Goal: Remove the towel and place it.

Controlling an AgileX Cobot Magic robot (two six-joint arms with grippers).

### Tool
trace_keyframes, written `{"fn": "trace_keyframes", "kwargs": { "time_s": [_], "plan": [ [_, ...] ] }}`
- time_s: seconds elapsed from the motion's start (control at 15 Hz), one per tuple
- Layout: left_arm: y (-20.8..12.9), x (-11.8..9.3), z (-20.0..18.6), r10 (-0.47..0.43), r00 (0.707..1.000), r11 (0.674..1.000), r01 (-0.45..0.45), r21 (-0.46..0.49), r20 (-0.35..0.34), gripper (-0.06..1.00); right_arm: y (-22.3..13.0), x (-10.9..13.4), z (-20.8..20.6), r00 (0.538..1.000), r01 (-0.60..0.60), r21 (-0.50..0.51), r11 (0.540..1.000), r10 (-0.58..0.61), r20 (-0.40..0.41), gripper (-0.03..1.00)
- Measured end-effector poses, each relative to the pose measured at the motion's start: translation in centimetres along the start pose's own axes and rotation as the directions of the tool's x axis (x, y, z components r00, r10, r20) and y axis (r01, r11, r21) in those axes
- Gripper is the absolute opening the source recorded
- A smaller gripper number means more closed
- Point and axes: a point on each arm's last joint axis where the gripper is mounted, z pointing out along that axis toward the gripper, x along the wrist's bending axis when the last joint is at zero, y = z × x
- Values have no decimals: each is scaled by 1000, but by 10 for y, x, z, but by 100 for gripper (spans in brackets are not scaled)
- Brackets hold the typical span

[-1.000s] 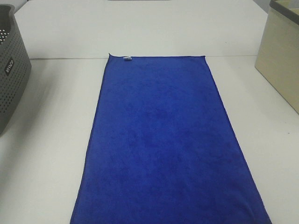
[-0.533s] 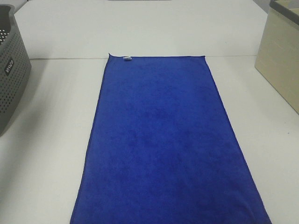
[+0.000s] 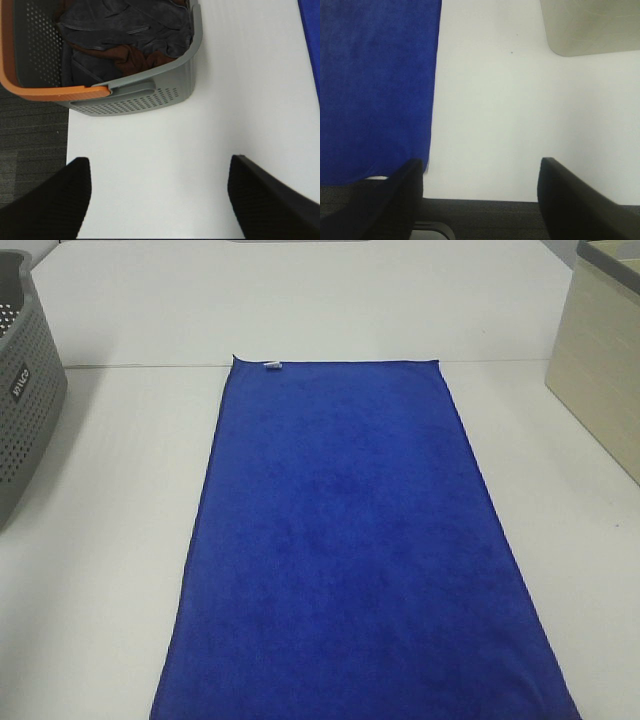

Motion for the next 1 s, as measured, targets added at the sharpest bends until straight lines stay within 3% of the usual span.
{"fn": "trace_keyframes", "kwargs": {
  "time_s": [0.27,0.6,0.87,1.0],
  "plan": [
    [-51,-6,-12,-3,1000,990,-1,-143,-25,72,-49,2,3,1000,14,-71,997,-13,19,65],
    [-106,-15,6,1,999,970,-13,-244,-49,72,-92,4,7,998,54,-218,975,-46,42,65],
    [-157,-27,-1,-29,1000,930,28,-366,4,72,-123,9,0,998,65,-357,932,-58,29,65],
    [-175,-34,-4,-6,999,912,23,-410,44,72,-124,9,4,998,64,-341,938,-58,27,65]
  ]
}}
